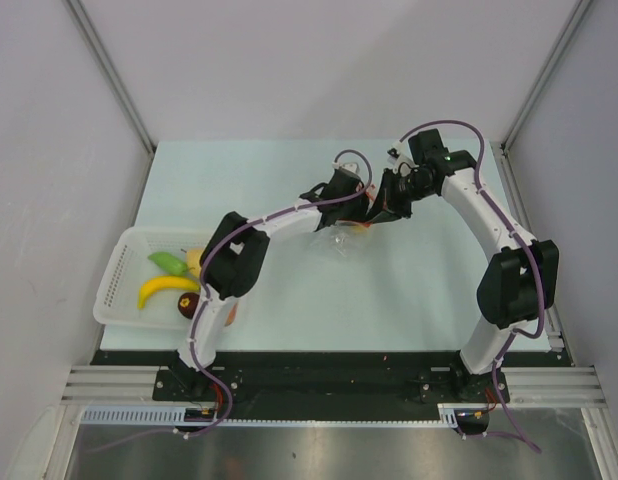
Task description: Open the zip-top bag and remove the fake food
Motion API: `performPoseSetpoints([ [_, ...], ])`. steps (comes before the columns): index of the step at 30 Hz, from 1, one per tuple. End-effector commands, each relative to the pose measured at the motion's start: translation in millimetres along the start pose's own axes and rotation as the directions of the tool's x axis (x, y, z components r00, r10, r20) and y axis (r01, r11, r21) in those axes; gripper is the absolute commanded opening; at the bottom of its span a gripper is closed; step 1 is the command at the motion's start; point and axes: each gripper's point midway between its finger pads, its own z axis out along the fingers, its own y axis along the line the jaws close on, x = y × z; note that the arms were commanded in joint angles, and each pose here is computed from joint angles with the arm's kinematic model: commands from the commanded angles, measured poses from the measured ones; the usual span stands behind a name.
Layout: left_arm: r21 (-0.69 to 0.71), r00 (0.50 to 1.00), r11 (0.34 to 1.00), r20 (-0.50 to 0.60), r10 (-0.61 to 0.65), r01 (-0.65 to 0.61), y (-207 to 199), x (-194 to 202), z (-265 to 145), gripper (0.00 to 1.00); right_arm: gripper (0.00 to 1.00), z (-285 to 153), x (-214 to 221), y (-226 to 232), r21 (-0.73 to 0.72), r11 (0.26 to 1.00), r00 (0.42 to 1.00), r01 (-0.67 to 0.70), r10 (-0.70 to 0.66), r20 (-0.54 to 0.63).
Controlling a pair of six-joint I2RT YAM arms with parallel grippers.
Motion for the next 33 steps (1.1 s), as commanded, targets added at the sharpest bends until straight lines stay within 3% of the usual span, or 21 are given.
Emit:
performPoseSetpoints([
  [1, -0.076, 1.000, 0.997, 0.007, -0.002, 0.003, 35, -1, -2, 0.17, 0.00, -16, 7, 19, -0.038, 0.999, 0.999, 0.035, -0.035, -0.007],
  [2, -0.073, 1.000, 0.997, 0.016, 0.022, -0.021, 33, -7, -9, 0.13, 0.00, -15, 7, 17, -0.034, 0.999, 0.999, 0.032, -0.032, -0.010],
  [3, -0.073, 0.999, 0.997, 0.018, 0.032, -0.030, 31, -10, -13, 0.02, 0.00, -15, 7, 15, -0.027, 0.999, 0.999, 0.035, -0.035, -0.010],
  [4, -0.077, 0.999, 0.996, -0.001, 0.042, -0.042, 32, -8, -19, 0.00, 0.00, -13, 7, 14, -0.027, 0.999, 0.999, 0.038, -0.038, -0.008],
  [8, -0.030, 0.994, 0.993, -0.013, 0.110, -0.110, 14, -25, -59, 0.00, 0.00, -8, 2, 7, -0.009, 0.999, 0.999, 0.048, -0.048, 0.014],
  [14, 0.014, 0.983, 0.987, -0.088, 0.160, -0.160, 4, -19, -114, 0.00, 0.00, -6, -8, 9, -0.007, 0.997, 0.996, 0.070, -0.070, 0.048],
  [23, 0.085, 0.954, 0.956, -0.082, 0.289, -0.282, -2, -4, -153, 0.00, 0.00, -16, -24, 12, -0.029, 0.997, 0.991, 0.071, -0.067, 0.114],
  [33, 0.300, 0.925, 0.886, -0.029, 0.378, -0.353, -31, 14, -189, 0.00, 0.00, -18, -43, 23, -0.069, 0.992, 0.986, 0.102, -0.092, 0.142],
])
